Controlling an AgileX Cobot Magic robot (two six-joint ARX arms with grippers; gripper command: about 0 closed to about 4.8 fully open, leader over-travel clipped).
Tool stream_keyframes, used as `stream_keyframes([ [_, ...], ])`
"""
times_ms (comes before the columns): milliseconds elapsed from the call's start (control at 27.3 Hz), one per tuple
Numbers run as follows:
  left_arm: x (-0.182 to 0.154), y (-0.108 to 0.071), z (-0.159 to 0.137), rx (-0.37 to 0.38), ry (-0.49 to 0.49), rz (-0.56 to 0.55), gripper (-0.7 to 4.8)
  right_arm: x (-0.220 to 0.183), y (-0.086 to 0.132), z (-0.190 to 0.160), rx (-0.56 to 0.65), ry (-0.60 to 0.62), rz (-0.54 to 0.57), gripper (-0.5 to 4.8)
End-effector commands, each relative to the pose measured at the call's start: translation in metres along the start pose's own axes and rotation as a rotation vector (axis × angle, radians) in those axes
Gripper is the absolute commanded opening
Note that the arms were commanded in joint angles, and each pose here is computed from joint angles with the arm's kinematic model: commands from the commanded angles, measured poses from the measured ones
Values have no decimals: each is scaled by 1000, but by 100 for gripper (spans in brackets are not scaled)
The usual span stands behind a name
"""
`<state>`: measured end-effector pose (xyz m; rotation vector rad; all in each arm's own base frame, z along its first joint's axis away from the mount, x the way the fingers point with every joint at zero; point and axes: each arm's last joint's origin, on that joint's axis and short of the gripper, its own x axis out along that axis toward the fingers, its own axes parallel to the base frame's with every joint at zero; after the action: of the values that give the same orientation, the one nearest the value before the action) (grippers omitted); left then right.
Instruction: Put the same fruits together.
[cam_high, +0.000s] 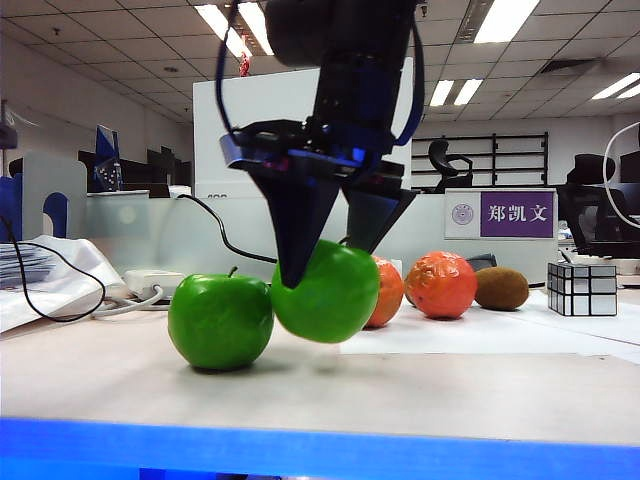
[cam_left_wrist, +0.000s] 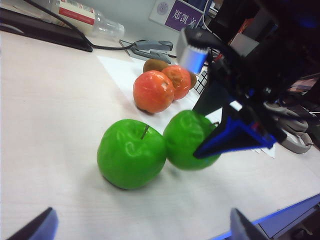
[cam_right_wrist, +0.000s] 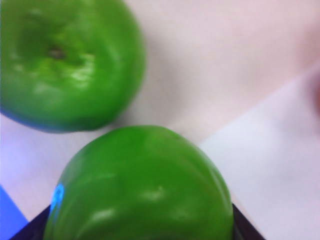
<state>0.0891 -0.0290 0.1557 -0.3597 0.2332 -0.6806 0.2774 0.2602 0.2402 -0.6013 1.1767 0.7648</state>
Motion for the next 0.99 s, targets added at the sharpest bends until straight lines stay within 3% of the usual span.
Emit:
stream_keyframes([
  [37,0,-1,0,2,3,-9,479,2,4,4,-6,-16,1,-2],
  [622,0,-1,0,2,4,-10,479,11,1,3,-4,21,-41,4],
  [695,0,-1,0,2,4,-11,479,11,1,3,-5,17,-42,64],
  [769,0,-1,0,2,4,-11,479,11,1,3,-4,16,-42,157],
  [915,0,-1,0,2,4,-11,479,11,1,3,-4,16,-42,195],
  [988,0,-1,0,2,4,-11,479,11,1,3,-4,17,-42,249],
])
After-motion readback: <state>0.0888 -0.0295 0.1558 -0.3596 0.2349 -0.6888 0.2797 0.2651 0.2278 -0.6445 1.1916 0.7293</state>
